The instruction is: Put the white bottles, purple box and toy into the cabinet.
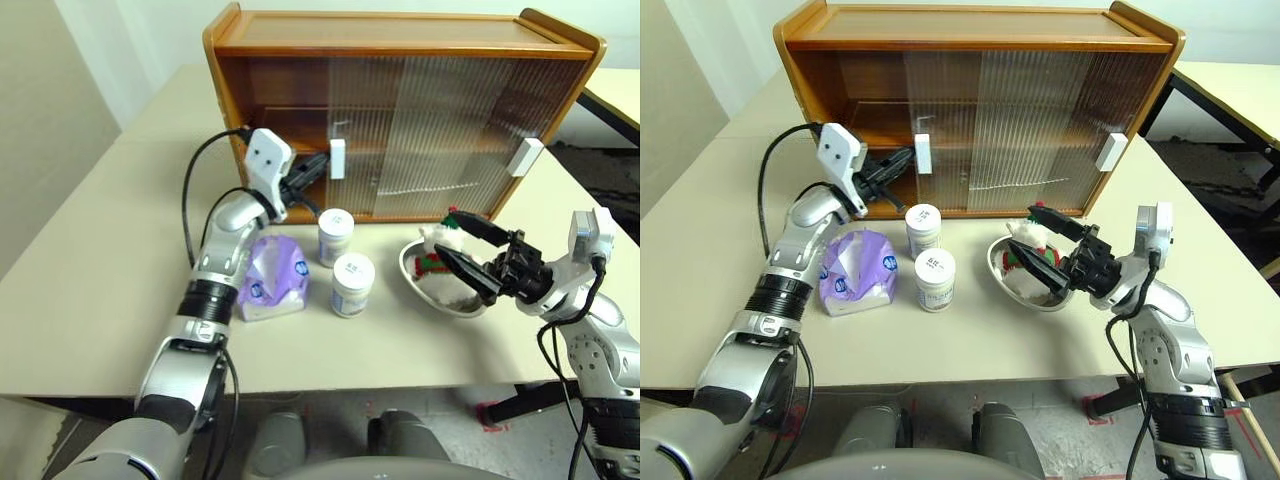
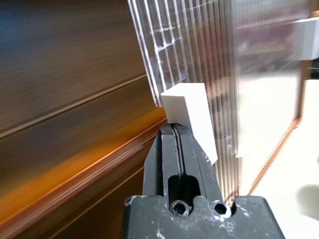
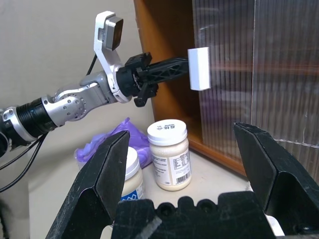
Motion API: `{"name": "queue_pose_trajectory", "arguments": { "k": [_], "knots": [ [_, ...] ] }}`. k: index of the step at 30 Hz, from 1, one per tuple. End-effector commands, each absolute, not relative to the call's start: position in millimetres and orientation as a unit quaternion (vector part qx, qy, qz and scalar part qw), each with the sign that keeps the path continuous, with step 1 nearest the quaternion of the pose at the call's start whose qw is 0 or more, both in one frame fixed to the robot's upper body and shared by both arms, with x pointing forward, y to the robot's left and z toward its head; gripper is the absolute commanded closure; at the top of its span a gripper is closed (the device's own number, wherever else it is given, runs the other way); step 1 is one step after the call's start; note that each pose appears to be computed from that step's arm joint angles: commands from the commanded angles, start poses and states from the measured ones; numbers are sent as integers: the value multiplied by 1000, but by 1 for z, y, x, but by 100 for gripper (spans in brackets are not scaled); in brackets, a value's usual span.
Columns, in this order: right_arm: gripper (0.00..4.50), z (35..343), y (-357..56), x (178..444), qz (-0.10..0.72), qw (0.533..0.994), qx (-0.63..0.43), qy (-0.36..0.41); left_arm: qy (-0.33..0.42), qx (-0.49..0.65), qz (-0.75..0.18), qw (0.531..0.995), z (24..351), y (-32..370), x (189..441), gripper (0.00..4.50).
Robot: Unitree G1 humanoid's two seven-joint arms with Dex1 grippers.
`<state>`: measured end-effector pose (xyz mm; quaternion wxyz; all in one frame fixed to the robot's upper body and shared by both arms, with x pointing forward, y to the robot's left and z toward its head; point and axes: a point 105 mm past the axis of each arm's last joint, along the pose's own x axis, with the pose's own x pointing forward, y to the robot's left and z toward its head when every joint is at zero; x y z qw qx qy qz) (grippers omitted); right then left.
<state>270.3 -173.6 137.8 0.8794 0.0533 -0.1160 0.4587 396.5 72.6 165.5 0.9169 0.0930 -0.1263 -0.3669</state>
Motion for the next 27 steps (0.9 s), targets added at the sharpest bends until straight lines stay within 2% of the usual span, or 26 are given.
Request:
{"name": "queue_pose_trajectory", "arguments": {
  "k": [1, 10, 16, 19, 23, 26, 27],
  "knots": [
    [0, 140, -172, 268, 459, 880, 48, -118, -124, 101, -384, 909, 164, 61, 397, 447],
    [0, 142, -172, 266, 452, 883, 44, -120, -115, 90, -404, 903, 164, 35, 408, 447],
    [0, 143, -173, 267, 446, 886, 43, -120, -121, 91, -425, 892, 166, 21, 406, 447],
    [0, 143, -173, 267, 446, 886, 43, -120, -131, 89, -421, 893, 169, 27, 403, 447],
    [0, 142, -172, 266, 448, 885, 44, -120, -150, 84, -398, 901, 185, 55, 398, 447],
    [0, 141, -171, 267, 453, 883, 44, -117, -136, 54, -382, 913, 189, 88, 391, 390],
    [0, 141, -171, 268, 453, 883, 44, -117, -126, 43, -381, 915, 189, 97, 387, 355]
  ]
}}
